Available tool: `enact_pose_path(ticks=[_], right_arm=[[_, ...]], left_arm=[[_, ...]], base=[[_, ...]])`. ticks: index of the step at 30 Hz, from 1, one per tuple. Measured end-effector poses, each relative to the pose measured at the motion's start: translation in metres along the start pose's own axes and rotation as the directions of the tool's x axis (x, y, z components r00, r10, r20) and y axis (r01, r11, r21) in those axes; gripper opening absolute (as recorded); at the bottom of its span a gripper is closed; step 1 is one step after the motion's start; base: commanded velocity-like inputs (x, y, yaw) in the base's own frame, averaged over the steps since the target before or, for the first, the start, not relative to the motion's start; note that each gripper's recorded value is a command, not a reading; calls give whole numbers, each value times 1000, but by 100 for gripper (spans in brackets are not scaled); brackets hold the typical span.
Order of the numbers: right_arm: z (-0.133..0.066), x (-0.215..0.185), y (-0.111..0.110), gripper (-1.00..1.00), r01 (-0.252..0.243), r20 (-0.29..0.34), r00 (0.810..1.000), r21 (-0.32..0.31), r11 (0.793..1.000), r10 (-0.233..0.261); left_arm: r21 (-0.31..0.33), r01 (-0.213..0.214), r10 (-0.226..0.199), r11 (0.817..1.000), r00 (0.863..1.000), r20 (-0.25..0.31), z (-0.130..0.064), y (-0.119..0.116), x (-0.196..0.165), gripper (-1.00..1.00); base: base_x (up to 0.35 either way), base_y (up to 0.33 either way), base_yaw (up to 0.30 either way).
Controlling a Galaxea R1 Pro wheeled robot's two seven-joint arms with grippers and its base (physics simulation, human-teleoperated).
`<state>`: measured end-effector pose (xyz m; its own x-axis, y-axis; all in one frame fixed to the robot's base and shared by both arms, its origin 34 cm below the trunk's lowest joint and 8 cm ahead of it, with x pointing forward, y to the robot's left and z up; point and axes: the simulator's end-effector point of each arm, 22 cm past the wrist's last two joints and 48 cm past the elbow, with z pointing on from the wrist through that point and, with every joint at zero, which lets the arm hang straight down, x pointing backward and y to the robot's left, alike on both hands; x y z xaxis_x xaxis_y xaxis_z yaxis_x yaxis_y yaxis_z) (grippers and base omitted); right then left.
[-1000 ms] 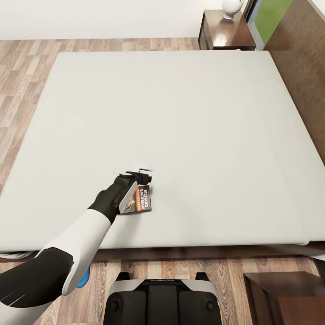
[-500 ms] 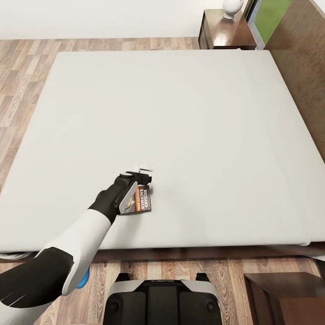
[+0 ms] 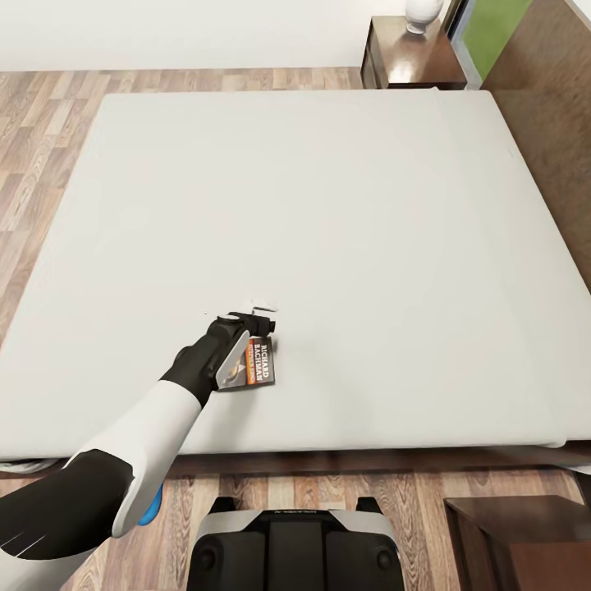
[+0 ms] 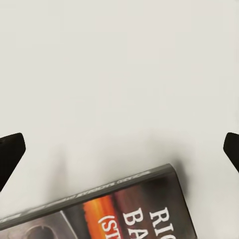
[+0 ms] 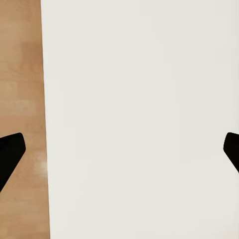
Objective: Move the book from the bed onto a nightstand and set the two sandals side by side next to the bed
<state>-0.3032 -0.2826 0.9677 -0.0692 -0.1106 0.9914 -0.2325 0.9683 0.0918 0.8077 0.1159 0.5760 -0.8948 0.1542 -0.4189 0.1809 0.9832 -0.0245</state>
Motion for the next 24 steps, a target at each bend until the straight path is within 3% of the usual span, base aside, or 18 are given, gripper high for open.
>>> enact_pose_path(ticks=[24], right_arm=[[-1, -12, -1, 100, 0, 1, 1000, -1, 1000, 0]], left_arm=[[3, 0, 0, 1000, 1000, 2, 11, -1, 2, 100]], base=[[0, 0, 0]])
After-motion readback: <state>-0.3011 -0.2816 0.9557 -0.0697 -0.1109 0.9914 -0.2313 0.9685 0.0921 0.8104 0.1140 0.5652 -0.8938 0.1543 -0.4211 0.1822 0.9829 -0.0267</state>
